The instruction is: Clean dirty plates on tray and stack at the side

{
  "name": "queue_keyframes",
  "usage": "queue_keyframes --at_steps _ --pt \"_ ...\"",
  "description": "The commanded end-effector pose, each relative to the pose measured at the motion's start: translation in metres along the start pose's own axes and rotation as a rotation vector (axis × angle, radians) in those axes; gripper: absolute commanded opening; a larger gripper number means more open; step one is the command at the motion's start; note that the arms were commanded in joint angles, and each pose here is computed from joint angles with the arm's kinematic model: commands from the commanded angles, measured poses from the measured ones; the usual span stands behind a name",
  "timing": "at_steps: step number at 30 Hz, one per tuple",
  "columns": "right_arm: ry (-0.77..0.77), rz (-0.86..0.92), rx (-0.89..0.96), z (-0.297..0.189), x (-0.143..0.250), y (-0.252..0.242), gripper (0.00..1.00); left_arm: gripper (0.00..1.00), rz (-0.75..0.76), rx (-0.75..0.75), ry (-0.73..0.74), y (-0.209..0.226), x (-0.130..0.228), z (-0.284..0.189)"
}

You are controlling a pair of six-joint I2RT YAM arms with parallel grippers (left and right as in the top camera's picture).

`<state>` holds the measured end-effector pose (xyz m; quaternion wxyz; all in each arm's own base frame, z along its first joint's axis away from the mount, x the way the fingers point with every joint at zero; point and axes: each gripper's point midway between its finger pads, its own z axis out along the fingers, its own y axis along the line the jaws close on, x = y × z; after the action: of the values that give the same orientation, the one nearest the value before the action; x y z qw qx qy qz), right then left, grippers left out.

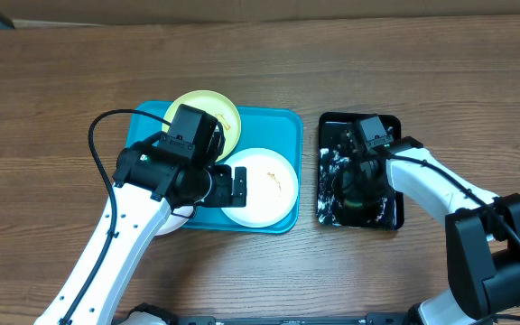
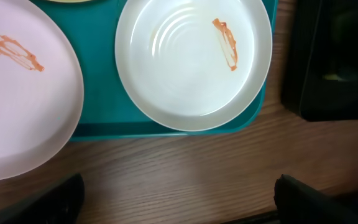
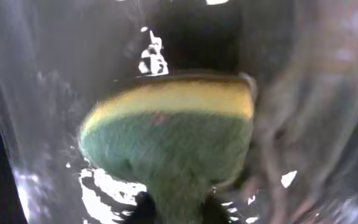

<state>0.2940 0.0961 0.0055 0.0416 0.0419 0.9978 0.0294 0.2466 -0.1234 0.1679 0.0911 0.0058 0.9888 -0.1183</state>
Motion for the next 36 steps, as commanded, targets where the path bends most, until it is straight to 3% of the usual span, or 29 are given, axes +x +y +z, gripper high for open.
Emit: queue_keyframes --at_steps 1,9,14,16,18,22,25,28,29,30,31,32,36 --pt "-0.032 -0.003 -0.001 -0.017 -0.018 0.003 0.49 0.99 0.000 -0.010 0.003 0.001 0.002 0.002" --pt "-0.089 -0.005 -0.023 -0.034 -0.040 0.013 0.62 0.99 0.000 -0.010 0.003 0.001 0.002 0.002" --pt "-0.094 -0.004 -0.025 -0.023 -0.037 0.011 0.61 0.99 0.000 -0.011 0.004 0.001 0.003 0.002" --pt "-0.095 -0.004 -0.026 -0.017 -0.034 0.010 0.52 0.99 0.000 -0.011 0.004 0.001 0.003 0.002" --pt "-0.100 -0.004 -0.028 -0.011 -0.031 0.009 0.36 0.99 0.000 -0.010 0.003 0.001 0.002 0.002" --pt "-0.125 -0.005 -0.037 0.002 -0.029 0.007 0.30 0.99 0.000 -0.011 0.004 0.001 0.003 0.002" --pt "-0.158 -0.005 -0.044 0.010 -0.030 0.006 0.09 0.99 0.000 -0.011 0.004 0.001 0.003 0.002" --pt "-0.170 -0.005 -0.048 0.013 -0.031 0.007 0.09 0.99 0.000 -0.011 0.004 0.001 0.003 0.002" --pt "-0.170 -0.006 -0.049 0.013 -0.031 0.007 0.10 0.99 0.000 -0.011 0.003 0.001 0.003 0.002" --pt "-0.174 -0.006 -0.050 0.012 -0.032 0.007 0.19 0.99 0.000 -0.011 0.003 0.001 0.002 0.002" --pt "-0.178 -0.006 -0.052 0.011 -0.034 0.008 0.38 1.00 0.000 -0.011 0.003 0.001 0.002 0.002" --pt "-0.187 -0.004 -0.057 0.007 -0.039 0.009 0.49 1.00 0.000 -0.011 0.003 0.001 0.002 0.002" --pt "-0.209 -0.002 -0.107 -0.027 -0.058 0.023 0.61 1.00 0.000 -0.025 -0.002 0.004 0.001 0.001"
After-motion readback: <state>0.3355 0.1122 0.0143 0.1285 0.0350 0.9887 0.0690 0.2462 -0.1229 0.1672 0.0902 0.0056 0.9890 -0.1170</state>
